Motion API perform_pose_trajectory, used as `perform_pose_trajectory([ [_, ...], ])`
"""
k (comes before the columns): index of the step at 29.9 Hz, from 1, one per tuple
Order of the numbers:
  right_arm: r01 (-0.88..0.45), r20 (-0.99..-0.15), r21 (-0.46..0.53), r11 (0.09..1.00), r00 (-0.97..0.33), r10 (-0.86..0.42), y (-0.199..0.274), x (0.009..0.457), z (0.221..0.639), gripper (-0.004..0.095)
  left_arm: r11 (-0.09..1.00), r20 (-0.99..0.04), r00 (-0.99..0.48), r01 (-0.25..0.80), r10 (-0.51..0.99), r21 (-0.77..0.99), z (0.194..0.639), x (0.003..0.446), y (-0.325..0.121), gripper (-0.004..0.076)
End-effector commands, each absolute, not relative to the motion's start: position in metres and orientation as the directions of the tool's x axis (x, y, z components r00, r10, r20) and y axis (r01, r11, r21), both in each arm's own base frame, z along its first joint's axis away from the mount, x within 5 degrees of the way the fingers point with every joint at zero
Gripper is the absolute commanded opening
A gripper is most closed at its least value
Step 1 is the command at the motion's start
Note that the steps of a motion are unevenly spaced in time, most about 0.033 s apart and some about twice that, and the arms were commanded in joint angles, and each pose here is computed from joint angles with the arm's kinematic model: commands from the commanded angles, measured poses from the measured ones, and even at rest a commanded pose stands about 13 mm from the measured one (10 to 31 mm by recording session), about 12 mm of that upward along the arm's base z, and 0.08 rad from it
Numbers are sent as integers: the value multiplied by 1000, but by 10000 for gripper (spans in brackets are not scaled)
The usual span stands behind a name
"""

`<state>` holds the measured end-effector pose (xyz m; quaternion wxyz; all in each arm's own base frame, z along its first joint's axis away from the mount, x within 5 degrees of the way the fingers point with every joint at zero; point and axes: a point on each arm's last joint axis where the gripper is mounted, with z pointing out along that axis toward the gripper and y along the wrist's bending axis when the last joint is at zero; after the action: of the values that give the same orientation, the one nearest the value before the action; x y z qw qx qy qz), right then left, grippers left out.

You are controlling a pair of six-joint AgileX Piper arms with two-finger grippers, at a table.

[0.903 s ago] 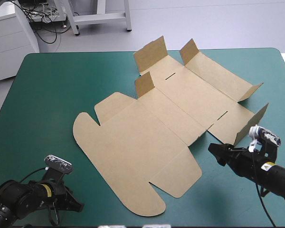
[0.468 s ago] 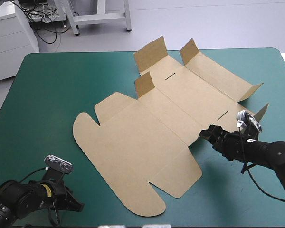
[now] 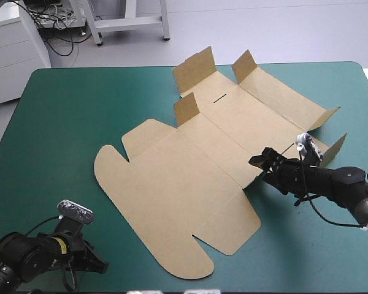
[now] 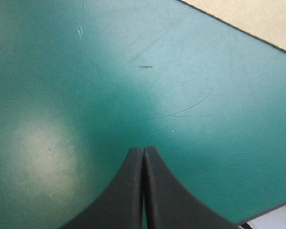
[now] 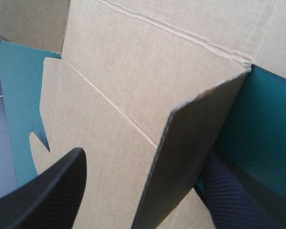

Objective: Fold the box

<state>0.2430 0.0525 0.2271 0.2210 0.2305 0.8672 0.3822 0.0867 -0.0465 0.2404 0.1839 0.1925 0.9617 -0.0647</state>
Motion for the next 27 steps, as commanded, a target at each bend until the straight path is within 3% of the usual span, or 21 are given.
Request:
perform_pose_trajectory([
  [1, 198, -214, 793, 576, -795, 567, 56, 253, 237, 644, 918, -421, -845, 392, 331, -65, 247, 90, -49, -32],
  [4, 210, -196, 792, 573, -802, 564, 56, 257, 233, 622, 918, -421, -845, 392, 331, -65, 247, 90, -49, -32],
  [6, 217, -185, 794, 568, -804, 566, 57, 258, 231, 520, 918, -421, -845, 392, 331, -65, 247, 90, -49, -32],
  [11, 213, -189, 793, 570, -805, 563, 57, 258, 231, 22, 918, -421, -845, 392, 331, -65, 247, 90, -49, -32],
  [12, 205, -196, 792, 576, -807, 558, 57, 258, 231, -19, 918, -421, -845, 392, 331, -65, 247, 90, -49, -32],
  [22, 37, -351, 735, 677, -833, 428, 57, 260, 235, -12, 918, -421, -845, 392, 331, -65, 247, 90, -49, -32],
  [27, -132, -478, 643, 754, -839, 260, 57, 270, 258, -13, 918, -421, -845, 392, 331, -65, 247, 90, -49, -32],
])
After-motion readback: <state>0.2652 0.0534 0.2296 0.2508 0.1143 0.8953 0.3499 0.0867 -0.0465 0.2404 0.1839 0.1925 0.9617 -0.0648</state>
